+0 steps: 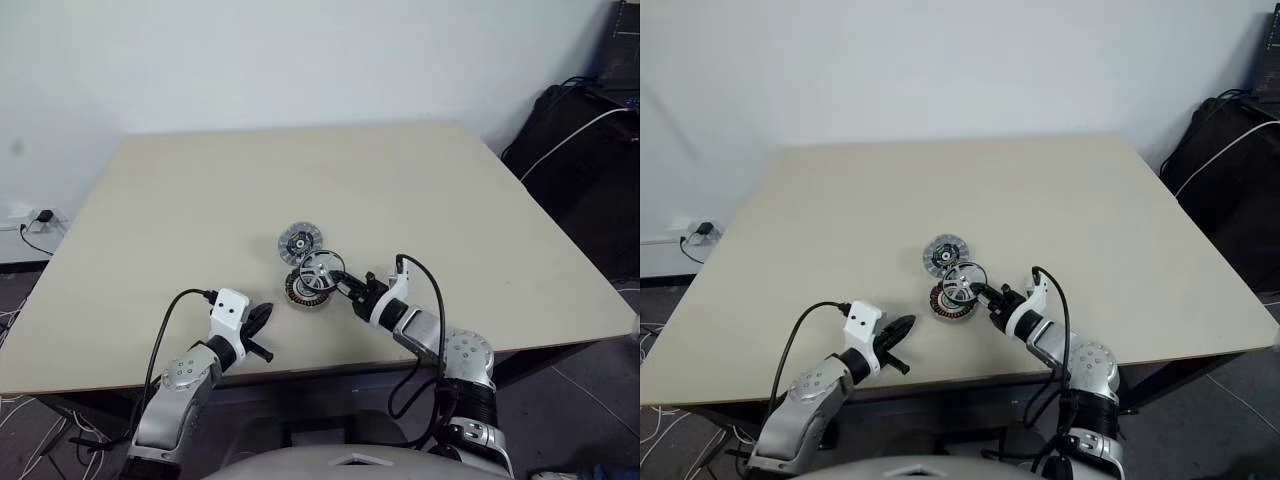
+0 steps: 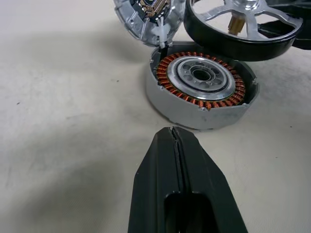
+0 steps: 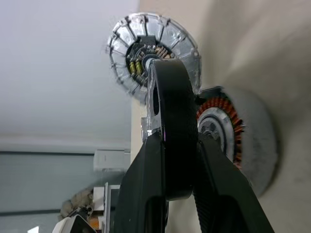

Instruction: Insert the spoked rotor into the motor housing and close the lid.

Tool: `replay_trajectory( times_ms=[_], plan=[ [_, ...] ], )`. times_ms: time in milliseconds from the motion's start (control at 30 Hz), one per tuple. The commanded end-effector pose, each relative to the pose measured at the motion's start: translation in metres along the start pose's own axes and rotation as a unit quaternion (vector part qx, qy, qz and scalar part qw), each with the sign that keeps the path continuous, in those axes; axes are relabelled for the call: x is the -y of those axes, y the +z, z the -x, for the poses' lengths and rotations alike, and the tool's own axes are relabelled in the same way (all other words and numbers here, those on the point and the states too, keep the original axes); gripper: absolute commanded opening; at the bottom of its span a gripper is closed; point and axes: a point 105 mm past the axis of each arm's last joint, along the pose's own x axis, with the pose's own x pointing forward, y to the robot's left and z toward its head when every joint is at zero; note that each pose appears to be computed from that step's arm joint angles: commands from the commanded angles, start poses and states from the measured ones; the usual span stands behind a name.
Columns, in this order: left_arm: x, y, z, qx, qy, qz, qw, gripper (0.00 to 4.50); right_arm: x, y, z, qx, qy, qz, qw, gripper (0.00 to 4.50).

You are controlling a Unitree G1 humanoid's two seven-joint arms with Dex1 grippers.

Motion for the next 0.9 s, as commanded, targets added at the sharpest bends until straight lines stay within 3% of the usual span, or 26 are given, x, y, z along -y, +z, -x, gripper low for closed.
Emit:
replay_trajectory(
  times_ms=[33,900],
  plan=[
    [-0.001,0.016,0.003,0.027,0.002,-0.011,1.0,0.0,-0.014,-0.008,-0.015,-0.016,0.023,0.003,1.0,0.42],
    [-0.003,0.017,0.002,0.027,0.005,-0.011,1.0,0.0,-0.025,-0.03,-0.032,-0.047,0.004,0.013,0.999,0.42]
  ],
)
